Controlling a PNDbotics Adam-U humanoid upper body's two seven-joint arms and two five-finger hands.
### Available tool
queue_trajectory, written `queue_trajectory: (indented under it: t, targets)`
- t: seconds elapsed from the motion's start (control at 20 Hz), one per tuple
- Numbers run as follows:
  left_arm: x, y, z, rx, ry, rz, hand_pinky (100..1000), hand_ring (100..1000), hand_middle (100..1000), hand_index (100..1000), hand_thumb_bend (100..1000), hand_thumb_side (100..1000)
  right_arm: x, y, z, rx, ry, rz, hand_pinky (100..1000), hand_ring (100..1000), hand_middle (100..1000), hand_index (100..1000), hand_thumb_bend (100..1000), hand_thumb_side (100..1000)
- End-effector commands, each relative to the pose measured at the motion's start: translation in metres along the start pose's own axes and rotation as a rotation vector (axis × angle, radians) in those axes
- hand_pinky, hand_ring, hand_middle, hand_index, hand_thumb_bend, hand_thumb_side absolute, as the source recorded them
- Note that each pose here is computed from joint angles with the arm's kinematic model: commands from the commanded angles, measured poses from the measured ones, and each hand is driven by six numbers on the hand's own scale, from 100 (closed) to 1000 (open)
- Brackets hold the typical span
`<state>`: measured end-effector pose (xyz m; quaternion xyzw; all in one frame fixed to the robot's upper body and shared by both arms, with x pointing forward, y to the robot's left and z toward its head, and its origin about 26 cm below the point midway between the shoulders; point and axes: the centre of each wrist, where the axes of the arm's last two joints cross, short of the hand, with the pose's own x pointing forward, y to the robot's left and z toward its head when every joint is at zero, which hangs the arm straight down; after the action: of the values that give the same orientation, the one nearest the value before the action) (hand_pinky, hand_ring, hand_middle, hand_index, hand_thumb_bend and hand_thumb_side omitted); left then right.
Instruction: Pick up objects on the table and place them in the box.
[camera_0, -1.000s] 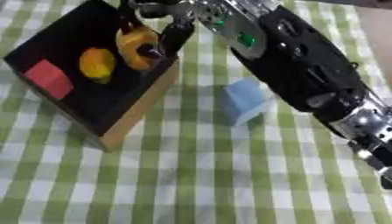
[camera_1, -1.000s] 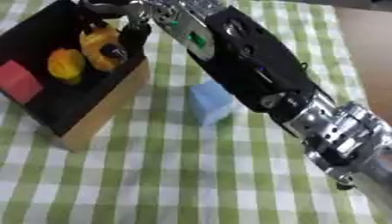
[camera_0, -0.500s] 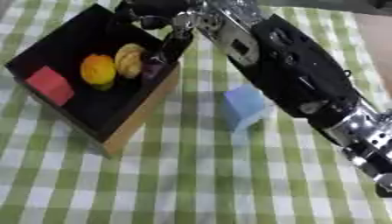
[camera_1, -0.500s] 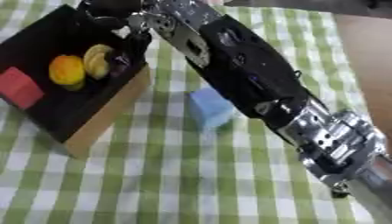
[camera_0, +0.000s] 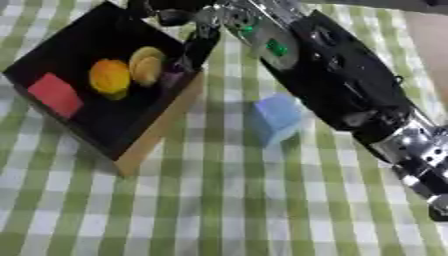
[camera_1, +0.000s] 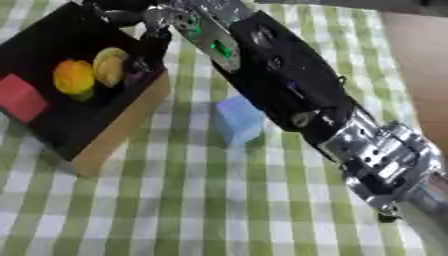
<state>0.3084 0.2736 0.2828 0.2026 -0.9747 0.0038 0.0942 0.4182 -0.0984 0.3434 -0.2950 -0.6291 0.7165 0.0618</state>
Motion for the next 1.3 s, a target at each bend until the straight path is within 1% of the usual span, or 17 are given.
queue_trajectory:
  t: [0.05, 0.2, 0.3, 0.45, 0.7, 1.0, 1.3]
  targets:
    - [0.004, 0.004, -0.005, -0.004, -0.023, -0.005, 792, 793, 763, 815, 381, 672, -0.002, -0.03, 0.023, -0.074, 0.023, 0.026, 840, 843, 702, 883, 350, 100]
    - [0.003, 0.006, -0.004, -0.003, -0.018, -0.015, 792, 793, 763, 815, 382, 672, -0.004, -0.04, 0.047, -0.089, 0.058, 0.033, 840, 845, 706, 884, 349, 100]
    - [0.003, 0.007, -0.003, -0.004, -0.014, -0.021, 791, 793, 763, 815, 380, 673, -0.005, -0.042, 0.064, -0.088, 0.08, 0.025, 840, 844, 705, 885, 332, 100]
    - [0.002, 0.008, -0.001, -0.005, -0.009, -0.029, 791, 794, 763, 814, 378, 675, -0.003, -0.041, 0.089, -0.075, 0.103, 0.006, 840, 845, 706, 885, 321, 100]
    - [0.001, 0.009, 0.001, -0.006, -0.004, -0.038, 791, 794, 763, 814, 376, 677, 0.004, -0.034, 0.127, -0.023, 0.135, -0.005, 842, 848, 716, 887, 321, 100]
    - [0.001, 0.009, 0.001, -0.006, -0.004, -0.04, 791, 794, 764, 814, 375, 678, 0.018, -0.023, 0.154, 0.062, 0.125, -0.011, 845, 857, 733, 890, 332, 100]
    - [0.001, 0.009, 0.001, -0.005, -0.002, -0.039, 790, 795, 764, 814, 373, 679, 0.024, -0.008, 0.168, 0.163, 0.108, -0.047, 847, 863, 742, 894, 317, 109]
